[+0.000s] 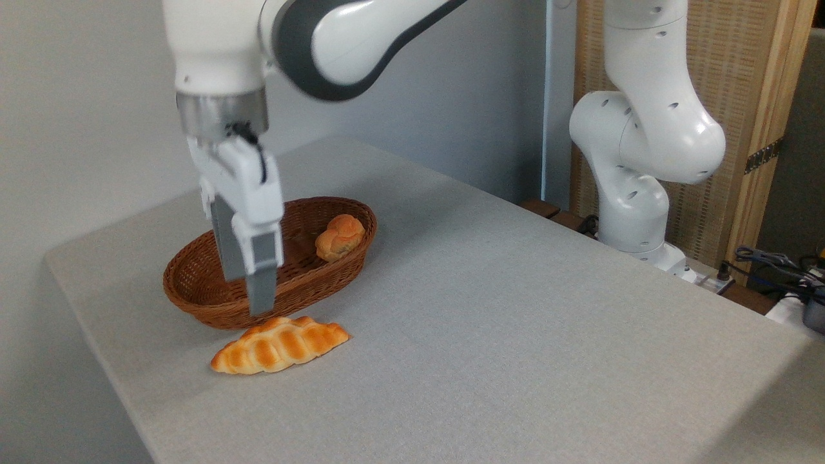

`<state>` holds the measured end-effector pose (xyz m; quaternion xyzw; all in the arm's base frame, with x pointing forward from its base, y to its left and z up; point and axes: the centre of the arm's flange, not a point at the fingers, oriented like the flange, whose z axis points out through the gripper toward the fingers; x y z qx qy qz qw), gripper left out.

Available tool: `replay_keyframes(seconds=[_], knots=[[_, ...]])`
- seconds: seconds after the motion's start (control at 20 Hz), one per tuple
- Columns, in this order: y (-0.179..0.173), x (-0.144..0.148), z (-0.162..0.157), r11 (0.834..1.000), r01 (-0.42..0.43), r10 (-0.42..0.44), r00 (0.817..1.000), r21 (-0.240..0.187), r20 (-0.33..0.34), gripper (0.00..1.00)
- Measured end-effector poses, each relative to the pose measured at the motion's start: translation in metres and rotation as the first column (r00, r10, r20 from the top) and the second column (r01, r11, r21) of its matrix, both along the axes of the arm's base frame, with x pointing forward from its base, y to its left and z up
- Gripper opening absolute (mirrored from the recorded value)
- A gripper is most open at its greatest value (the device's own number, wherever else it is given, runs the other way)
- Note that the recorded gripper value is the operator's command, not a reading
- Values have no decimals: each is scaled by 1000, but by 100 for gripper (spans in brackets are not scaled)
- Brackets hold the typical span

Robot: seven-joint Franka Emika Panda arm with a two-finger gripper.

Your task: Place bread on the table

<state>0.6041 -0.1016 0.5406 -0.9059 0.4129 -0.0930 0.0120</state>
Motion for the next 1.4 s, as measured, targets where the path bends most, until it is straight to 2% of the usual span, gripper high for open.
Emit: replay_keyframes(seconds=[0.1, 0.3, 0.45, 0.65, 1.05, 1.4], knots=[[24, -19, 22, 998, -51, 49, 997, -29, -60, 100], [37, -51, 40, 998, -66, 62, 977, -16, -204, 100], [36, -60, 49, 998, -58, 54, 964, -6, -262, 100], [36, -60, 50, 998, -58, 54, 962, -6, -267, 100], [36, -50, 58, 998, -64, 59, 982, -20, -179, 100], [37, -49, 57, 998, -65, 61, 982, -17, -178, 100]])
